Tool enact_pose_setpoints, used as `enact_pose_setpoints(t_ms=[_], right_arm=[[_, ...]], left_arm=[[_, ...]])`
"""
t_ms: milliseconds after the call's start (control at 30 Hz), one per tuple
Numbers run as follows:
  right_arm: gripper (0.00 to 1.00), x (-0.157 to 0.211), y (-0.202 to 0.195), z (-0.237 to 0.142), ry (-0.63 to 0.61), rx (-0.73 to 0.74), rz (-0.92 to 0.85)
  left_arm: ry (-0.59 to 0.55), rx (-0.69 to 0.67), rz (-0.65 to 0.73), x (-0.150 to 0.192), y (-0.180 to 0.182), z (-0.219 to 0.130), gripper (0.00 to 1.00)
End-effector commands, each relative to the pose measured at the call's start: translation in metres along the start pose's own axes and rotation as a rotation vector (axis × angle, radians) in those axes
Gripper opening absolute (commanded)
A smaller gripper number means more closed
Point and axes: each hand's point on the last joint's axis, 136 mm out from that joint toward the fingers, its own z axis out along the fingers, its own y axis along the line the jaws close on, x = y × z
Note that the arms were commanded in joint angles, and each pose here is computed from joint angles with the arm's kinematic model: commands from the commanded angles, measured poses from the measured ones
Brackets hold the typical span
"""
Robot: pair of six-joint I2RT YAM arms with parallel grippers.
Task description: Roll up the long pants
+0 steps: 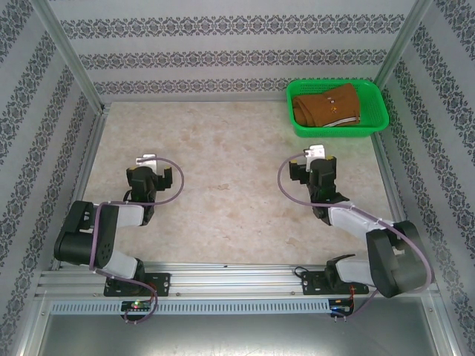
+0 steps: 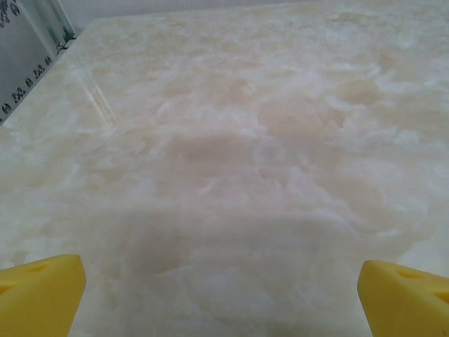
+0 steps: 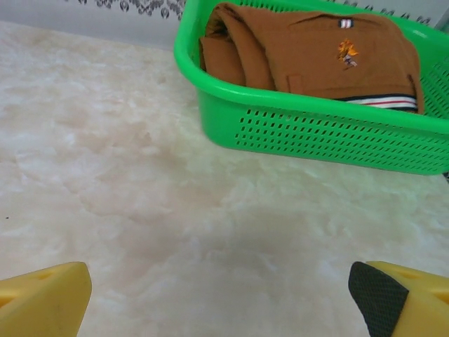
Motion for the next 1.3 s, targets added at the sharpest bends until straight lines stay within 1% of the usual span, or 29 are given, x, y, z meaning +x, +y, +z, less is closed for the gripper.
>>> enact_pose_setpoints(t_ms=[0,33,67,100,167,200,233,300,333,367,400,433,467,500,533,567,600,667,700,733,800,833,1267], right_arm=[[0.98,-0.022,-0.005,-0.012,-0.114,-0.024,0.021],[0.98,-0.020,-0.004,-0.012,-0.105,-0.041,0.043],[0.97,-0.017,-0.004,-0.011,-0.087,-0.054,0.061],[0.96,-0.010,-0.006,-0.009,-0.065,-0.035,0.056],[0.96,0.010,-0.022,-0.004,-0.042,0.077,0.017],[0.96,0.011,-0.031,-0.001,-0.060,0.122,0.036],[0.96,0.010,-0.041,-0.003,-0.078,0.171,0.040],[0.95,0.005,-0.043,0.000,-0.140,0.107,0.088],[0.95,0.006,-0.048,0.009,-0.102,0.098,0.118],[0.94,0.017,-0.044,0.018,-0.063,0.053,0.128],[0.94,0.030,-0.036,0.023,-0.075,-0.003,0.123],[0.94,0.031,-0.028,0.029,-0.135,-0.047,0.117],[0.95,0.022,-0.028,0.027,-0.159,-0.059,0.120],[0.96,0.026,-0.022,0.028,-0.072,-0.116,0.104],[0.96,0.029,-0.014,0.032,-0.048,-0.176,0.097],[0.97,0.023,-0.016,0.033,-0.113,-0.197,0.144],[0.98,0.020,-0.020,0.033,-0.122,-0.220,0.162],[0.98,0.025,-0.019,0.033,-0.048,-0.221,0.139],[0.98,0.025,-0.022,0.035,-0.071,-0.187,0.148],[0.98,0.024,-0.033,0.038,-0.073,-0.113,0.168],[0.98,0.029,-0.036,0.038,-0.035,-0.069,0.153],[0.98,0.027,-0.035,0.037,-0.051,-0.059,0.141],[0.98,0.027,-0.034,0.037,-0.049,-0.056,0.140]], left_arm=[[-0.016,0.053,-0.043,-0.007,0.002,0.008,1.00],[-0.063,0.114,-0.070,-0.005,-0.001,0.010,1.00],[-0.080,0.124,-0.083,-0.006,0.000,0.008,1.00],[-0.037,0.126,-0.074,-0.001,0.000,0.006,1.00],[-0.069,0.173,-0.038,-0.005,-0.011,0.007,1.00],[-0.034,0.191,-0.020,-0.002,-0.016,0.006,1.00],[-0.047,0.177,-0.019,-0.004,-0.015,0.007,1.00],[-0.043,0.165,-0.020,-0.003,-0.013,0.007,1.00],[-0.050,0.162,-0.022,-0.004,-0.013,0.007,1.00],[-0.044,0.158,-0.019,-0.003,-0.013,0.007,1.00],[-0.049,0.154,-0.019,-0.003,-0.012,0.007,1.00],[-0.047,0.155,-0.018,-0.004,-0.013,0.007,1.00],[-0.045,0.154,-0.018,-0.004,-0.013,0.007,1.00],[-0.036,0.150,-0.020,-0.003,-0.012,0.008,1.00],[-0.030,0.155,-0.021,-0.003,-0.013,0.009,1.00],[-0.032,0.155,-0.022,-0.003,-0.013,0.009,1.00],[-0.031,0.156,-0.024,-0.004,-0.012,0.009,1.00],[-0.029,0.156,-0.024,-0.003,-0.013,0.010,1.00],[-0.030,0.157,-0.024,-0.003,-0.013,0.010,1.00],[-0.030,0.157,-0.023,-0.003,-0.013,0.010,1.00],[-0.030,0.157,-0.023,-0.003,-0.013,0.010,1.00],[-0.029,0.157,-0.024,-0.003,-0.013,0.010,1.00],[-0.025,0.161,-0.032,-0.003,-0.012,0.011,1.00]])
